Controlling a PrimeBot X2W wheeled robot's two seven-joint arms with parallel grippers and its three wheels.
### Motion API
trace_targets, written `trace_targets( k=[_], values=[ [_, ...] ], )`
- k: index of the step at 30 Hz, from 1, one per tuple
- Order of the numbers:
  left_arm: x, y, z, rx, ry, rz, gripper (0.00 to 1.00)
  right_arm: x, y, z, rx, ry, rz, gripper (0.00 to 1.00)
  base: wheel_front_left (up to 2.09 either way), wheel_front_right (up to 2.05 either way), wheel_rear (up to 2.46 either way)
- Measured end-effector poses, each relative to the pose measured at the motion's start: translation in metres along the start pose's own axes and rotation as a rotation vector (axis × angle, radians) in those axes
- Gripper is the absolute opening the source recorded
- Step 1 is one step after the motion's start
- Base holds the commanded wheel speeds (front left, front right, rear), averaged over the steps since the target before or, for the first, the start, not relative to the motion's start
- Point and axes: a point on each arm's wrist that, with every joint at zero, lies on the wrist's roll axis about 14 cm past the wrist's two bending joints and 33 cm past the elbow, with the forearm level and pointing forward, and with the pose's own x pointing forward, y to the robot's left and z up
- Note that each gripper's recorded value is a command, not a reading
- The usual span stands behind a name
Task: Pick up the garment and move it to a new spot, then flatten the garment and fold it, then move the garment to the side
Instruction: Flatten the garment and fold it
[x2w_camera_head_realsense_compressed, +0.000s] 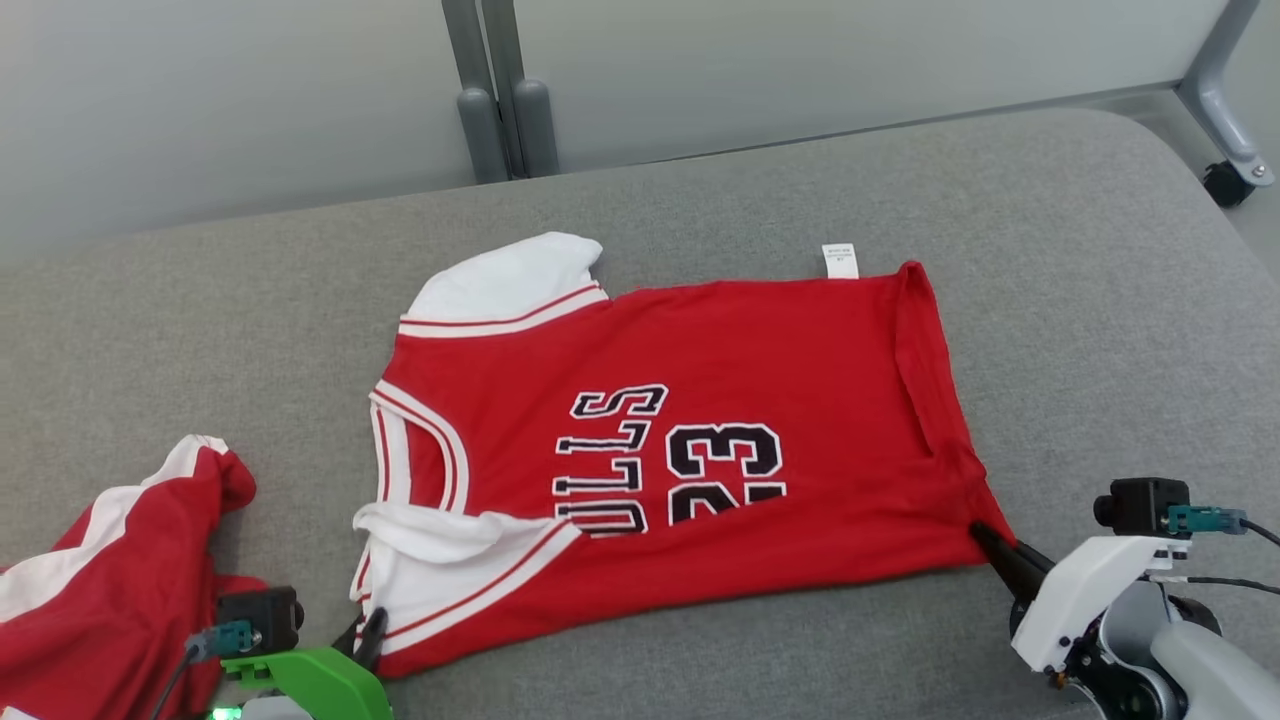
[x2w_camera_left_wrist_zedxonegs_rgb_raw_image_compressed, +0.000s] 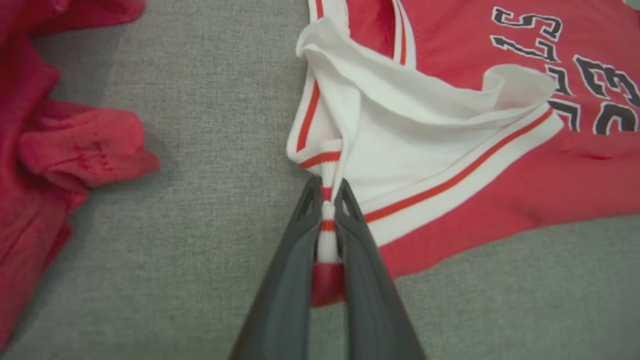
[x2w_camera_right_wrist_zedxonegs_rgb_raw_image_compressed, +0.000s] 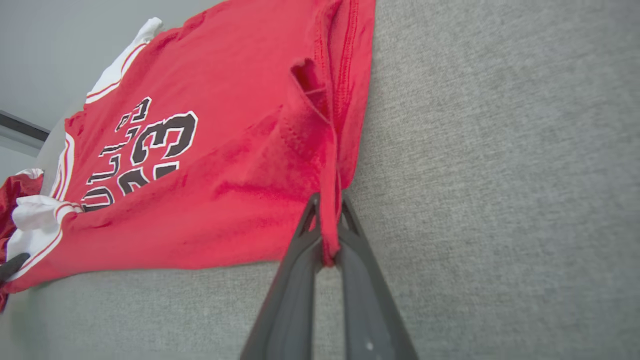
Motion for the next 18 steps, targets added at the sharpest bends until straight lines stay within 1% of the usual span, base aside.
trace_targets(
  k=[4, 8, 11, 12, 13, 15, 16, 17, 18],
  values=[
    [-0.019, -0.003, -0.005, 0.001, 0.025, 0.003, 0.0, -0.012, -0.009, 0.004, -0.039, 0.024, -0.003, 0.0, 0.0, 0.0, 0.0],
    [-0.033, -0.011, -0.015, -0.023, 0.06, -0.004, 0.0, -0.017, -0.02, 0.0, -0.06, 0.066, -0.021, 0.0, 0.0, 0.0, 0.0],
    [-0.037, -0.014, -0.025, -0.04, 0.1, -0.002, 0.0, -0.016, -0.023, -0.002, -0.058, 0.083, -0.027, 0.0, 0.0, 0.0, 0.0],
    [-0.038, -0.015, -0.028, -0.043, 0.111, -0.002, 0.0, -0.016, -0.023, -0.004, -0.056, 0.087, -0.027, 0.02, 0.0, 0.0, 0.0],
    [-0.038, -0.016, -0.029, -0.045, 0.113, -0.002, 0.0, -0.016, -0.024, -0.004, -0.053, 0.09, -0.029, 0.08, 0.0, 0.0, 0.0],
    [-0.038, -0.017, -0.029, -0.048, 0.114, 0.0, 0.0, -0.016, -0.025, -0.006, -0.048, 0.094, -0.031, 0.15, 0.0, 0.0, 0.0],
    [-0.038, -0.016, -0.029, -0.05, 0.117, 0.003, 0.0, -0.016, -0.026, -0.006, -0.045, 0.097, -0.034, 0.32, 0.0, 0.0, 0.0],
    [-0.038, -0.016, -0.028, -0.052, 0.111, 0.006, 0.38, -0.016, -0.027, -0.007, -0.04, 0.097, -0.035, 0.47, 0.0, 0.0, 0.0],
    [-0.038, -0.015, -0.027, -0.053, 0.106, 0.008, 1.0, -0.017, -0.027, -0.007, -0.038, 0.098, -0.036, 1.0, 0.0, 0.0, 0.0]
  ],
)
